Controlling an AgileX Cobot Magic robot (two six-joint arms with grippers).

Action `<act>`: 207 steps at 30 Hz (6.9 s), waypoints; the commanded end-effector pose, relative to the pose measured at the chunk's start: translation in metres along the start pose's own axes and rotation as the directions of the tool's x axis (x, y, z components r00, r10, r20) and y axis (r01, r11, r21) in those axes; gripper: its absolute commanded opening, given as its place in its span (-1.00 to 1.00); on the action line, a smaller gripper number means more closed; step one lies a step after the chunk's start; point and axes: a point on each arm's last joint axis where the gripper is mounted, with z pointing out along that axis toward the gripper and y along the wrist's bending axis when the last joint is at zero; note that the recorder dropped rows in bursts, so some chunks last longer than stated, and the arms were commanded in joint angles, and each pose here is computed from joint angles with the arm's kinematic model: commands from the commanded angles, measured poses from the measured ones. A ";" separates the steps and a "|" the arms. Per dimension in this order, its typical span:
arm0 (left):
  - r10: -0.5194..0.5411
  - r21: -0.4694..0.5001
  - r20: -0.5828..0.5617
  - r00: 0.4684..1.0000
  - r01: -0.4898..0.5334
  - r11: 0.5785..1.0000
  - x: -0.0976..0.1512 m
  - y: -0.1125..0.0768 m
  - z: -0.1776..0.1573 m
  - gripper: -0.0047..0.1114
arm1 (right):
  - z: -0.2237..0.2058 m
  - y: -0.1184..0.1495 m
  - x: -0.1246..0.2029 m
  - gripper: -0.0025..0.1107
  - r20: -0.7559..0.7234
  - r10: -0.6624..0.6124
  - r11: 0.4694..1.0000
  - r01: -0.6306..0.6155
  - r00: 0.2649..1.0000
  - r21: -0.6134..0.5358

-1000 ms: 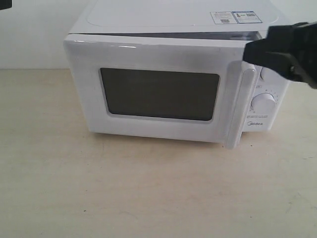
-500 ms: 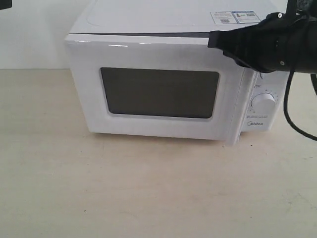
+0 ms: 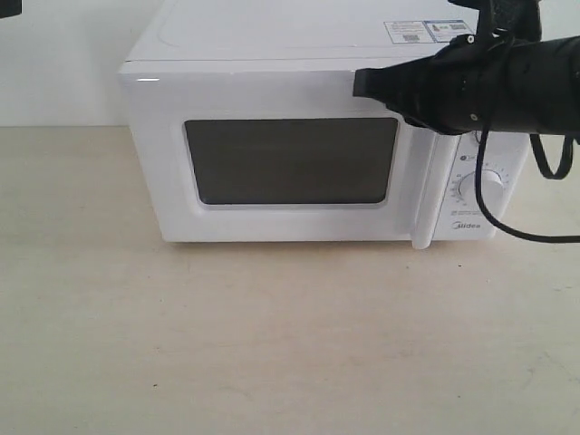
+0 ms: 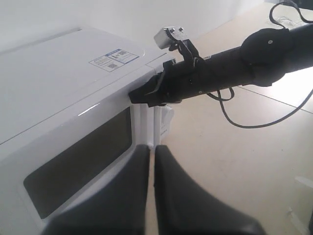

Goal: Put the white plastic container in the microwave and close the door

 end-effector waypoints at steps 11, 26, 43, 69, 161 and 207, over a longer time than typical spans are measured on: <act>-0.003 0.003 0.005 1.000 0.003 1.000 0.000 -0.001 -0.002 -0.84 | -0.036 0.002 -0.037 -0.96 0.176 -0.085 0.996 0.082 0.981 0.024; -0.003 0.003 0.005 1.000 0.003 1.000 0.000 -0.001 -0.002 -0.84 | -0.106 -0.006 0.027 -0.96 0.074 0.052 0.993 -0.044 0.996 -0.114; -0.003 0.003 0.005 1.000 0.003 1.000 0.000 -0.001 -0.002 -0.84 | -0.133 -0.001 0.019 -0.96 0.145 0.056 0.984 -0.030 0.988 -0.173; -0.003 0.003 0.005 1.000 0.003 1.000 0.000 -0.001 -0.002 -0.84 | -0.179 -0.029 0.029 -0.96 0.365 -0.215 0.976 0.208 0.906 0.059; -0.003 0.003 0.005 1.000 0.003 1.000 0.000 -0.001 -0.002 -0.84 | -0.202 -0.087 0.185 -0.96 0.211 -0.137 0.947 0.065 0.968 0.316; -0.025 -0.633 0.382 0.924 0.282 0.721 0.184 0.008 -0.057 -0.84 | -0.202 -0.087 0.185 -0.96 0.213 -0.138 0.947 0.065 0.967 0.315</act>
